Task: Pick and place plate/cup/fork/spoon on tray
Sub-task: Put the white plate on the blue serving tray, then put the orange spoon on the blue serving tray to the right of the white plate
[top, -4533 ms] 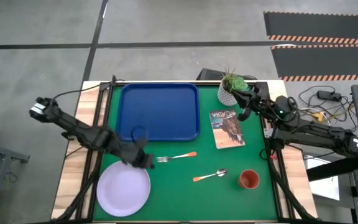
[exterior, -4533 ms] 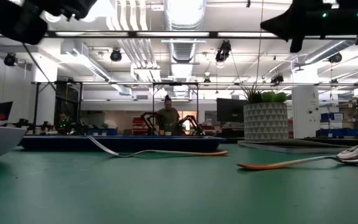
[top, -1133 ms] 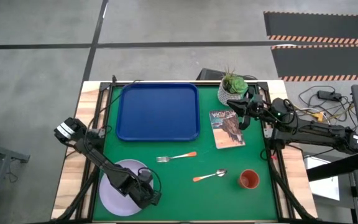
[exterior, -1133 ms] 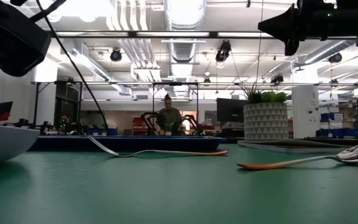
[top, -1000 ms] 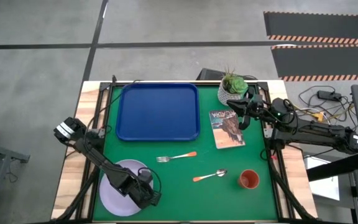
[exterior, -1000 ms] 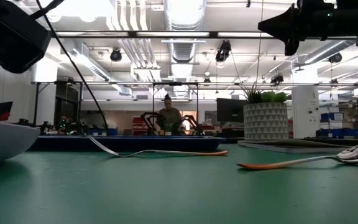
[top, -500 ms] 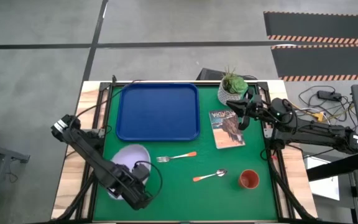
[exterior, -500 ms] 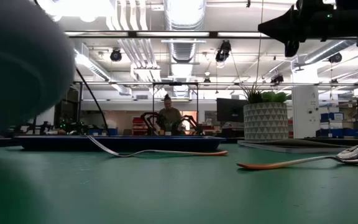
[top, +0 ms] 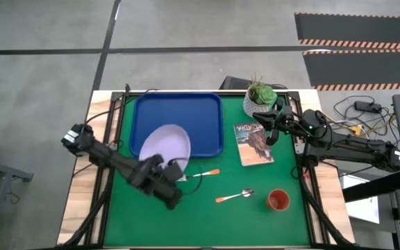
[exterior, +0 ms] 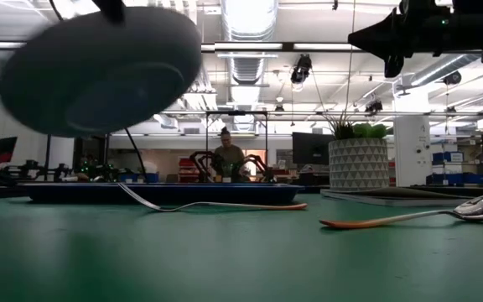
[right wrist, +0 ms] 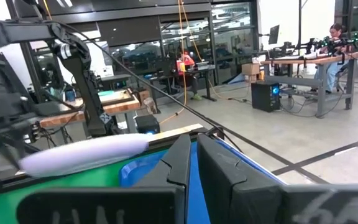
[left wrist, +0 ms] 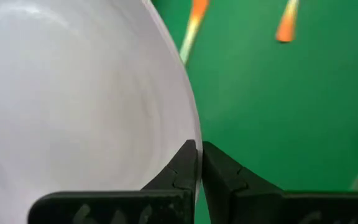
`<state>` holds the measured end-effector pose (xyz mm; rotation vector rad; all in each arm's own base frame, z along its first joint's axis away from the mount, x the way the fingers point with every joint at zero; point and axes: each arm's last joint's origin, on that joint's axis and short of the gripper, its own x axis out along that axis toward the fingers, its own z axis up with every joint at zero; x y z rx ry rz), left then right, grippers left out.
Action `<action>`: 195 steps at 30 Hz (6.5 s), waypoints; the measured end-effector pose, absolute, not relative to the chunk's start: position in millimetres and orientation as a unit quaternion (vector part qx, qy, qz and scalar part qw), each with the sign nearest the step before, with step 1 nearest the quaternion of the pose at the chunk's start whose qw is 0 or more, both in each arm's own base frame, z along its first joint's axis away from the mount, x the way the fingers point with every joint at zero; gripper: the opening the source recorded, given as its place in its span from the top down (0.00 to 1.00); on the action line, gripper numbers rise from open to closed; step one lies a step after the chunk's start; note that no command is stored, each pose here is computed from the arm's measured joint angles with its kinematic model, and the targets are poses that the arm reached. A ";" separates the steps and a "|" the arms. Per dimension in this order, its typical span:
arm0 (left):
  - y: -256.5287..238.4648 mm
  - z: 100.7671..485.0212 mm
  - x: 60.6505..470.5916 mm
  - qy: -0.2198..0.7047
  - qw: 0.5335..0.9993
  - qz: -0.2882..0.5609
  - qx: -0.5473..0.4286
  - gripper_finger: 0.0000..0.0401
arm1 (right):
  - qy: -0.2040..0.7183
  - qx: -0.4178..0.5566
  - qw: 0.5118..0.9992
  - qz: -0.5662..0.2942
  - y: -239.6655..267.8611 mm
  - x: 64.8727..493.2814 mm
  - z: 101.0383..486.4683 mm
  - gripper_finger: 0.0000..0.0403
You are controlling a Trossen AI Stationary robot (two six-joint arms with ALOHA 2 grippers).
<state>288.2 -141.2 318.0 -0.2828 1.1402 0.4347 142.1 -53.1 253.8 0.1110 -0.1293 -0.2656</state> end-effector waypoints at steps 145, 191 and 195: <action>-76.7 291.6 212.3 0.270 0.851 -0.055 -0.447 0.86 | -0.029 0.040 0.983 -0.175 -55.7 142.3 250.8 0.94; -95.7 177.6 166.0 0.409 0.855 0.036 -0.316 0.86 | -0.004 0.051 0.983 -0.176 -55.7 142.4 245.7 0.94; -87.4 179.1 159.5 0.363 0.886 0.063 -0.282 0.86 | -0.004 0.052 0.983 -0.176 -55.7 142.4 245.7 0.94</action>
